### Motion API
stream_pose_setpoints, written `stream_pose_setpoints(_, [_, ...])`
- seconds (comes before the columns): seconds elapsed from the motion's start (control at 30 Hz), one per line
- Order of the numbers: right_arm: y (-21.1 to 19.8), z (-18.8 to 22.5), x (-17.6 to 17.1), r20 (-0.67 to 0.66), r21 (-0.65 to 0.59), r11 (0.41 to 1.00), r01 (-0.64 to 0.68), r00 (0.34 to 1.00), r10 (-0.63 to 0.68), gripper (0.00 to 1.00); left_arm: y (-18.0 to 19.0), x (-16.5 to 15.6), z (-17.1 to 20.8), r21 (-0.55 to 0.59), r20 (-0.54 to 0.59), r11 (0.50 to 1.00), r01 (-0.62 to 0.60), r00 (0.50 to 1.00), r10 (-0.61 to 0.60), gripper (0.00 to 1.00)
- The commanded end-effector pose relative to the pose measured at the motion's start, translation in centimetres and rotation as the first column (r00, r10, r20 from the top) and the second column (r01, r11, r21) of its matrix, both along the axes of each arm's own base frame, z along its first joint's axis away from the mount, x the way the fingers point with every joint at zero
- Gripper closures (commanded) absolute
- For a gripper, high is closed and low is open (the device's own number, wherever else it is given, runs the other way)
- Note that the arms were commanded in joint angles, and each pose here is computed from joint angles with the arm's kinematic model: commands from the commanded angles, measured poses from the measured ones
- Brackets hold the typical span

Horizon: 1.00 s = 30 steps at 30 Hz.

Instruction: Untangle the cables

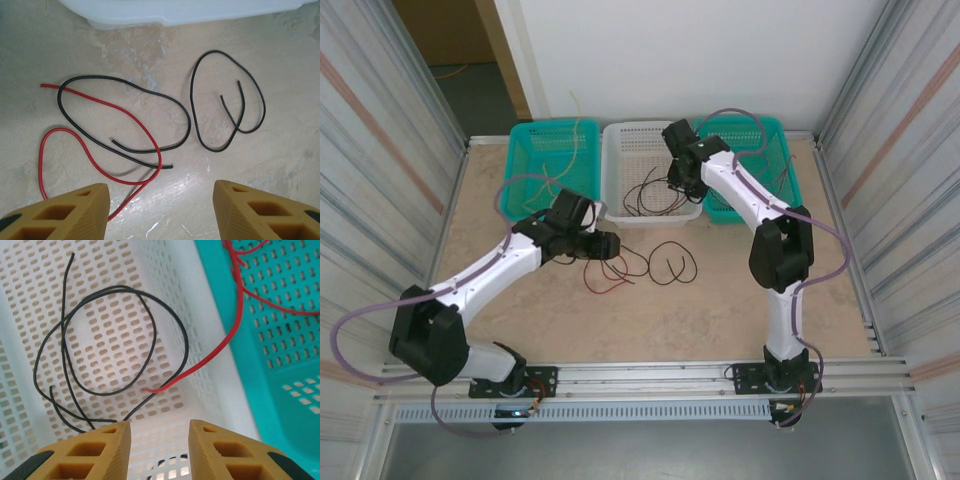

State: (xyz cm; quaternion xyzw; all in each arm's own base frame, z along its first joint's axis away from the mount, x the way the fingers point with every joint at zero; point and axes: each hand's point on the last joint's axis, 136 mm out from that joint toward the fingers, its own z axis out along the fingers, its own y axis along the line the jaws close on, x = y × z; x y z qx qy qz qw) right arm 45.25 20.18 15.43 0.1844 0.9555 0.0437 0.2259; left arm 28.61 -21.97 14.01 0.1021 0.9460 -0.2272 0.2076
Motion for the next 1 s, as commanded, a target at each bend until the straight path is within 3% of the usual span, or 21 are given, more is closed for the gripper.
stream_pose_setpoints(0.0, [-0.4,-1.2,0.3,-0.013,-0.017,0.994,0.113,0.994,-0.113,0.66,-0.3,-1.0,-0.6,0.018,-0.043,0.998,0.062,0.997,-0.061,0.43])
stream_pose_setpoints(0.83, [-0.9,-6.6,2.3,-0.061,-0.152,0.952,0.265,0.959,-0.277,0.76,-0.8,-1.7,-0.2,-0.023,-0.03,0.996,0.091,0.995,-0.091,0.43])
stream_pose_setpoints(0.97, [-0.4,-6.5,2.9,-0.053,-0.144,0.957,0.25,0.964,-0.26,0.93,-0.7,-1.7,0.1,-0.024,-0.017,0.996,0.09,0.996,-0.091,0.44])
